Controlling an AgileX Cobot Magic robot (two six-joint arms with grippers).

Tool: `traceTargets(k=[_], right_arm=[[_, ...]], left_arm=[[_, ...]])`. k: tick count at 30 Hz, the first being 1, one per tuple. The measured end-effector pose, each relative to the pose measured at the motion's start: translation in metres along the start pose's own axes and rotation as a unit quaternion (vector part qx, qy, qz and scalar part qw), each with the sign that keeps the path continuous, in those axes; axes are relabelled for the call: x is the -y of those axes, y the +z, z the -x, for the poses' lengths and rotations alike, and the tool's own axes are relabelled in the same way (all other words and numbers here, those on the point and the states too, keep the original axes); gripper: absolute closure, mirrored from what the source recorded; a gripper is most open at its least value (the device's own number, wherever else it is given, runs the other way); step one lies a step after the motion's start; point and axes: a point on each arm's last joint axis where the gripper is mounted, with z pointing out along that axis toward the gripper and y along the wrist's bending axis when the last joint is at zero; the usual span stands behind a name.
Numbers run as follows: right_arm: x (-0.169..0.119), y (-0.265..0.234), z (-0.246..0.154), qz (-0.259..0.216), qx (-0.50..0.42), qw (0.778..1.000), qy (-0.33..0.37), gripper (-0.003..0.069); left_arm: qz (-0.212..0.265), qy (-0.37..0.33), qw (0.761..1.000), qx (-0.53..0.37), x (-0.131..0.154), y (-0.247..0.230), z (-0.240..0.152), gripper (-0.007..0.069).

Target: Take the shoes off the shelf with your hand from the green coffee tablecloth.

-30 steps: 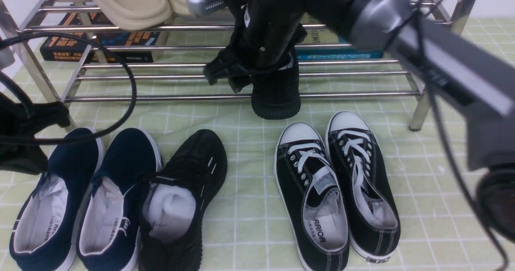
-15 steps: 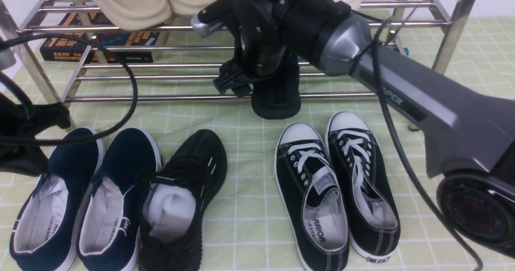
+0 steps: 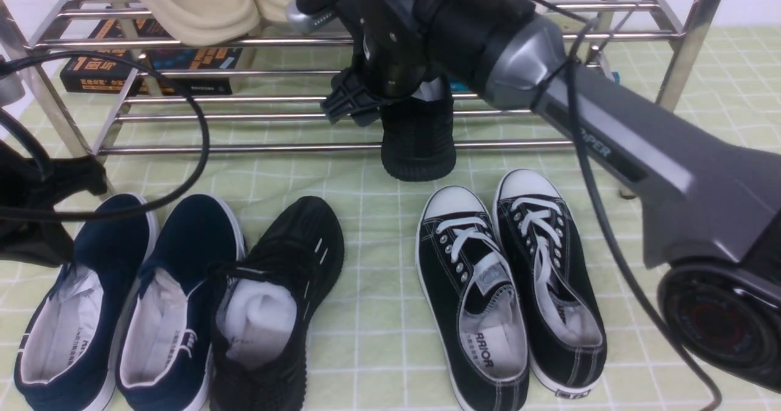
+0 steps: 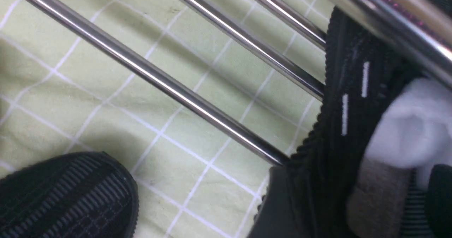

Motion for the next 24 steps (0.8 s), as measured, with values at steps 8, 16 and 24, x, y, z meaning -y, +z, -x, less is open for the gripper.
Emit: traceTargets(k=[8,16,24], right_arm=[[0.012,0.038,-0.015,-0.009,-0.032,0.999,0.037,0.0216],[0.008,0.023,-0.012,0.049,-0.051,0.996,0.061,0.0648],[0.003,-0.027,0.002,0.092,-0.056,0.992,0.066,0.0648]], left_arm=[[0.000,0.000,1.000,0.000,0.000,0.000,0.000,0.0592],[0.002,0.001,1.000,-0.002,0.000,0.000,0.000,0.0589],[0.013,0.007,1.000,-0.001,-0.002,0.000,0.000,0.0589]])
